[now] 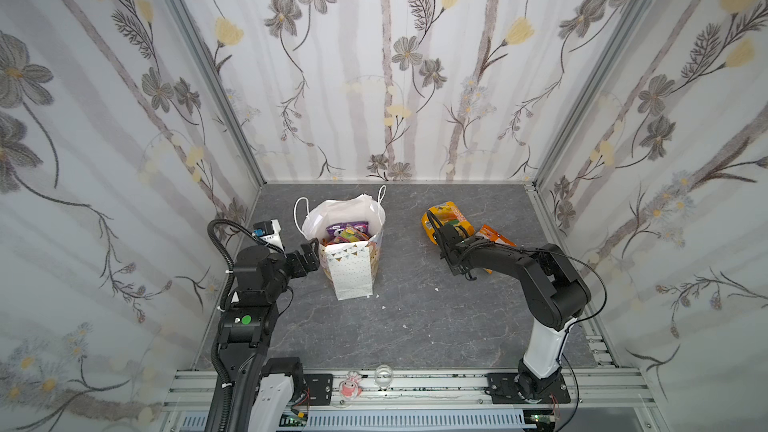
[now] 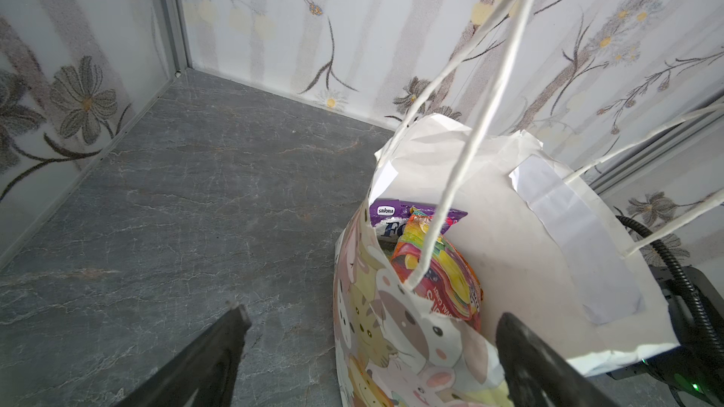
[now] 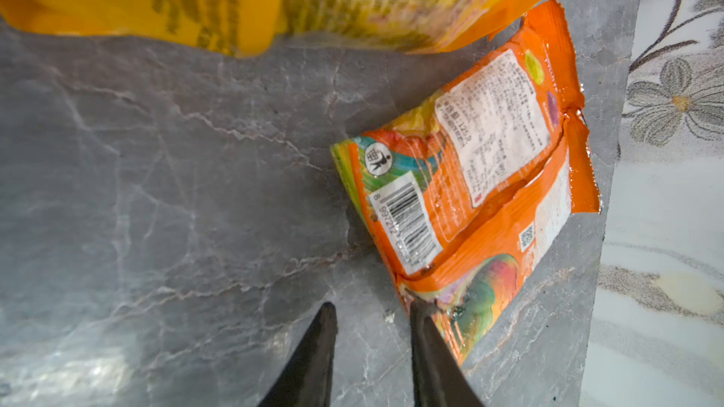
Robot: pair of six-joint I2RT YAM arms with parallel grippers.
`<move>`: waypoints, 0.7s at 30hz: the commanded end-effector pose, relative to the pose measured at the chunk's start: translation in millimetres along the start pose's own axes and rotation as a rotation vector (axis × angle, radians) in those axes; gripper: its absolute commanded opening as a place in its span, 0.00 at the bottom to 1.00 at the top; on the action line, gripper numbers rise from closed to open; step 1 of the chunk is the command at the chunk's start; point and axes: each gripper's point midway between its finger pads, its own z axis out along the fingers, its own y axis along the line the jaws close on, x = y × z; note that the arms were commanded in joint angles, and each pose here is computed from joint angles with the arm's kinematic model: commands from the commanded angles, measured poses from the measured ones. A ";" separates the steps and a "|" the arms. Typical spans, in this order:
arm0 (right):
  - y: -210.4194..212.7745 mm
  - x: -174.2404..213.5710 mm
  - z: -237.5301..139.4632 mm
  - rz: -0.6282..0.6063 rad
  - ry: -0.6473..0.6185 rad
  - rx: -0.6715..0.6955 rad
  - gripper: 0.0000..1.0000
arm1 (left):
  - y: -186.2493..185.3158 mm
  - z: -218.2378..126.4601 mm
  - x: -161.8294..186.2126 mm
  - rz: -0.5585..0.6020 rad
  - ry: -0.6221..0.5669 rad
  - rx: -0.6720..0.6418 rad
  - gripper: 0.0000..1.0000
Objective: Place the snacks into the paper bag
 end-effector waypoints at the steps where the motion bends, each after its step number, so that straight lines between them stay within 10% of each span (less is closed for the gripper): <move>1: -7.4 -6.6 1.5 0.000 -0.020 0.044 0.32 | -2.3 -1.1 -6.8 0.006 -0.028 0.008 1.00; 21: -15.8 -10.5 -7.3 0.036 -0.039 0.021 0.00 | -1.9 -0.6 -6.4 0.004 -0.026 0.007 1.00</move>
